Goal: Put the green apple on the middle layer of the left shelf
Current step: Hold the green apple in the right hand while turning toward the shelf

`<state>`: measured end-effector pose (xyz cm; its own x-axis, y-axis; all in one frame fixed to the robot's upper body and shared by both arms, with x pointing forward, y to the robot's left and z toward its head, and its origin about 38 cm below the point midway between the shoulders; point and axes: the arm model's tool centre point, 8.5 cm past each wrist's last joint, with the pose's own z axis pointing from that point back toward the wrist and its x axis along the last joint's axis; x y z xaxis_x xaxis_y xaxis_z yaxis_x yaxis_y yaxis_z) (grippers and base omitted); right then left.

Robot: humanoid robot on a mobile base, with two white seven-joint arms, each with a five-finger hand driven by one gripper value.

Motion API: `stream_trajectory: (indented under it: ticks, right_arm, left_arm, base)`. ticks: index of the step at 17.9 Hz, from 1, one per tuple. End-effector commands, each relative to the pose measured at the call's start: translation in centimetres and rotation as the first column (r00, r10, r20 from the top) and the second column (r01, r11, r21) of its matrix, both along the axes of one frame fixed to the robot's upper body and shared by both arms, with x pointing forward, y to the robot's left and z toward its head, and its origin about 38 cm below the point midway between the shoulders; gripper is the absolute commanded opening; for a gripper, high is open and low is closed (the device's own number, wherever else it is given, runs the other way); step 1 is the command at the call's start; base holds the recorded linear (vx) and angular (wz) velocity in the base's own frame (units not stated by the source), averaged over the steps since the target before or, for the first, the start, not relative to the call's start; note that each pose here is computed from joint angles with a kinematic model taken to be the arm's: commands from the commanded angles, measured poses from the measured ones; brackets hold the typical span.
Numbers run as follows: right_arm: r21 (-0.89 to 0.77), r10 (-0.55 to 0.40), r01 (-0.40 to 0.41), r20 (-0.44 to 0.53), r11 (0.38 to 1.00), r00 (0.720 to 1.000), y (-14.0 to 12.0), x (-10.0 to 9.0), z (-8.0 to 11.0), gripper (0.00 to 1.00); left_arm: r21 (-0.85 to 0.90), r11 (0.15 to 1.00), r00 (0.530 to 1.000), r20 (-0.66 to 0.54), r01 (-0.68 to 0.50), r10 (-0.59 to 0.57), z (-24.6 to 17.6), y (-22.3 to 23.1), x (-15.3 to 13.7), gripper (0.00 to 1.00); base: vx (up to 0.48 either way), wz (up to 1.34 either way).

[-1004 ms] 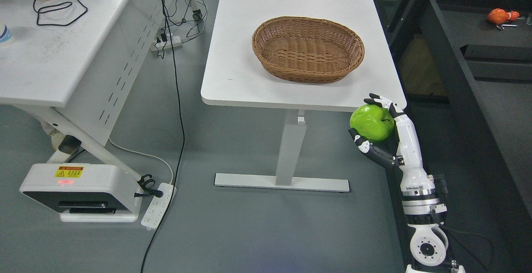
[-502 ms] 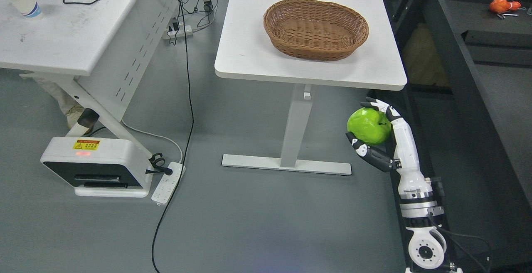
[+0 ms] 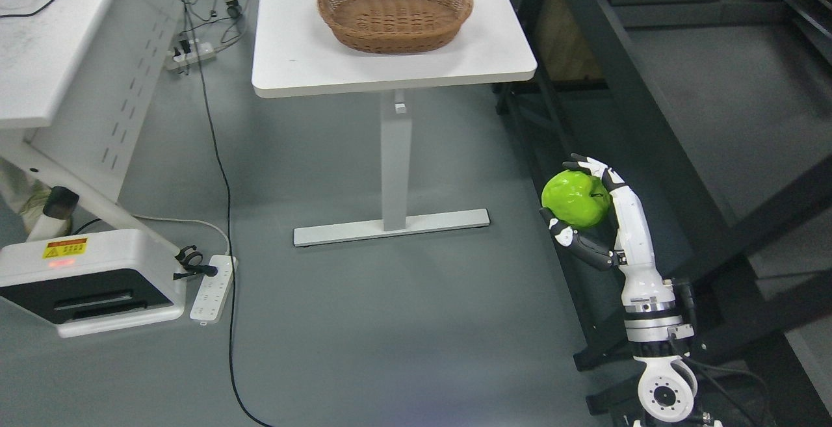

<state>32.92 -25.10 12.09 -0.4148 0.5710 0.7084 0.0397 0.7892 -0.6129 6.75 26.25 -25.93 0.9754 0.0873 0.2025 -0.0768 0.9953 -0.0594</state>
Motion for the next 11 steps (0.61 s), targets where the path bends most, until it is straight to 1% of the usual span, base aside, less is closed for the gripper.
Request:
stream_trajectory:
  ticks: [1, 4, 8, 11]
  right_arm:
    - [-0.017, 0.003, -0.003, -0.002, 1.000, 1.000, -0.36, -0.06, -0.01, 0.00]
    - [-0.017, 0.004, -0.004, -0.003, 1.000, 1.000, -0.31, -0.10, -0.06, 0.00]
    - [-0.016, 0.001, -0.001, -0.005, 1.000, 1.000, -0.34, 0.01, -0.01, 0.00]
    - [-0.011, -0.030, 0.030, -0.017, 0.999, 0.999, -0.85, 0.64, 0.31, 0.00]
  left_arm:
    - [0.018, 1.000, 1.000, 0.002, -0.001, 0.001, 0.10, 1.13, 0.03, 1.00]
    - [0.018, 1.000, 1.000, 0.002, -0.001, 0.001, 0.10, 1.13, 0.03, 1.00]
    - [0.018, 1.000, 1.000, 0.004, -0.001, 0.000, 0.10, 1.13, 0.04, 1.00]
    - [0.018, 1.000, 1.000, 0.004, -0.001, 0.000, 0.10, 1.13, 0.04, 1.00]
  base:
    - [-0.177, -0.72]
    - [-0.196, -0.78]
    - [-0.180, -0.99]
    - [-0.111, -1.11]
